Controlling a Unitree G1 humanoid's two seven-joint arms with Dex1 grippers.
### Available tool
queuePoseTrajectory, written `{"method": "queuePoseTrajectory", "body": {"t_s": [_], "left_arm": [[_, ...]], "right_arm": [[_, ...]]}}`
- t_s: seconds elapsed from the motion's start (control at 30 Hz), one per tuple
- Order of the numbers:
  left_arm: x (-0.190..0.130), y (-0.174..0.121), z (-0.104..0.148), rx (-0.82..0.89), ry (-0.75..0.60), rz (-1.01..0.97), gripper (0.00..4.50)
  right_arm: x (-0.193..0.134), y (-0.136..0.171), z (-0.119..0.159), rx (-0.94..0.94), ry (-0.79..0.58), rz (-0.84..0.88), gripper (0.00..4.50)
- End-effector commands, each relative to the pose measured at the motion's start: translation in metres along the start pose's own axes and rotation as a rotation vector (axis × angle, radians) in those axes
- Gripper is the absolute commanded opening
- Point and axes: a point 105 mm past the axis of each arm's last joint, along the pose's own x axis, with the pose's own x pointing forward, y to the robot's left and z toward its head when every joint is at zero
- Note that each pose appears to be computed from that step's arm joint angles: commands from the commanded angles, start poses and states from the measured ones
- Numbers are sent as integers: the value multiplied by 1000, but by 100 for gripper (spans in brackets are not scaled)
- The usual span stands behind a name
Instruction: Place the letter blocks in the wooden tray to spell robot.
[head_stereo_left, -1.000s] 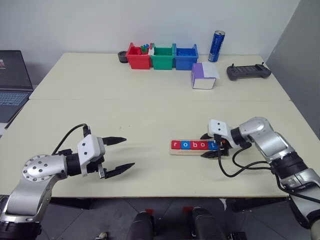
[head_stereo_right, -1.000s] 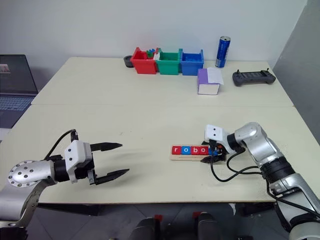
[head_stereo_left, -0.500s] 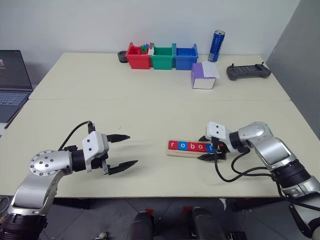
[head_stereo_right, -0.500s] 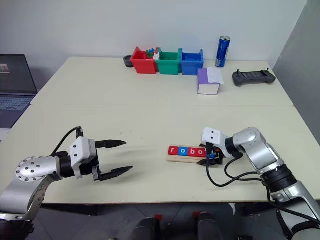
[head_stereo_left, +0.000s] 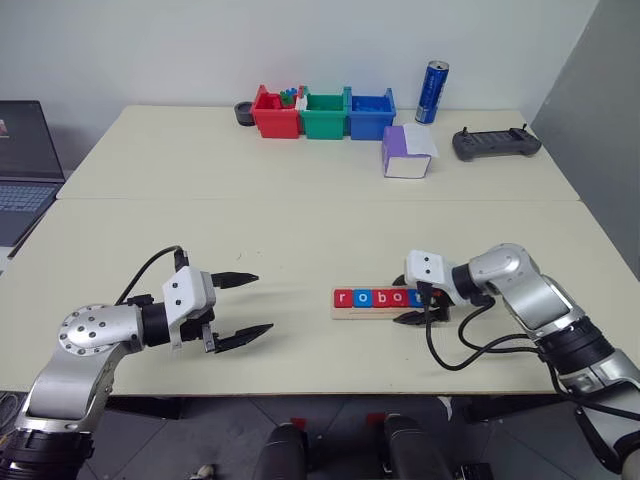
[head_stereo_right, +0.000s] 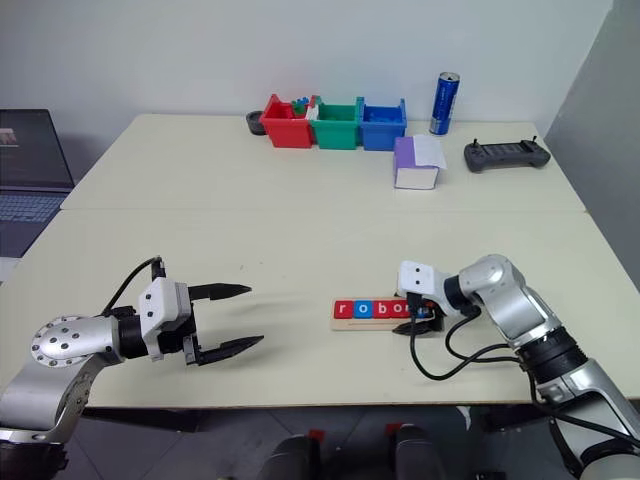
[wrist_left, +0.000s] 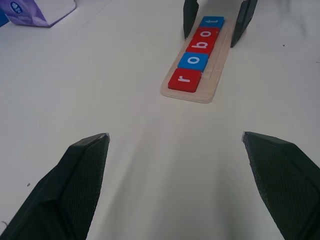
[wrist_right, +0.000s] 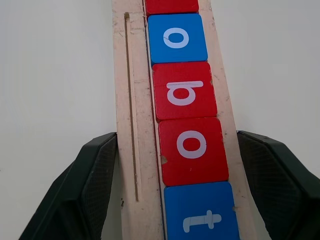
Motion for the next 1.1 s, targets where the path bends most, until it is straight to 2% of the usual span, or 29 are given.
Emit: {"method": "queuePoseTrajectory", "body": {"t_s": [0.03,0.07,0.13,0.2,0.47,0.67,0.83,0.93,1.1], "left_arm": [[-1,3,7,41,-20,22,450],[-1,3,7,42,-20,23,450],[0,4,7,42,-21,23,450],[1,5,8,43,-21,23,450],[2,8,10,49,-21,16,450],[-1,11,13,67,-15,22,450],[0,12,14,57,6,24,450],[2,11,20,52,-16,21,450],[-4,17,27,71,16,38,450]], "right_arm": [[-2,-2,8,-6,-9,-12,343],[-2,-2,9,-5,-11,-11,343],[-4,-3,12,-2,-24,-22,415],[-5,-1,15,-5,-33,-8,445],[-21,-4,23,-55,-24,-35,445],[-64,-15,48,-70,-105,-97,445],[-101,-20,20,30,-120,-174,445],[-131,-10,-4,90,-132,-215,445],[-183,4,-18,136,-184,-291,445]]}}
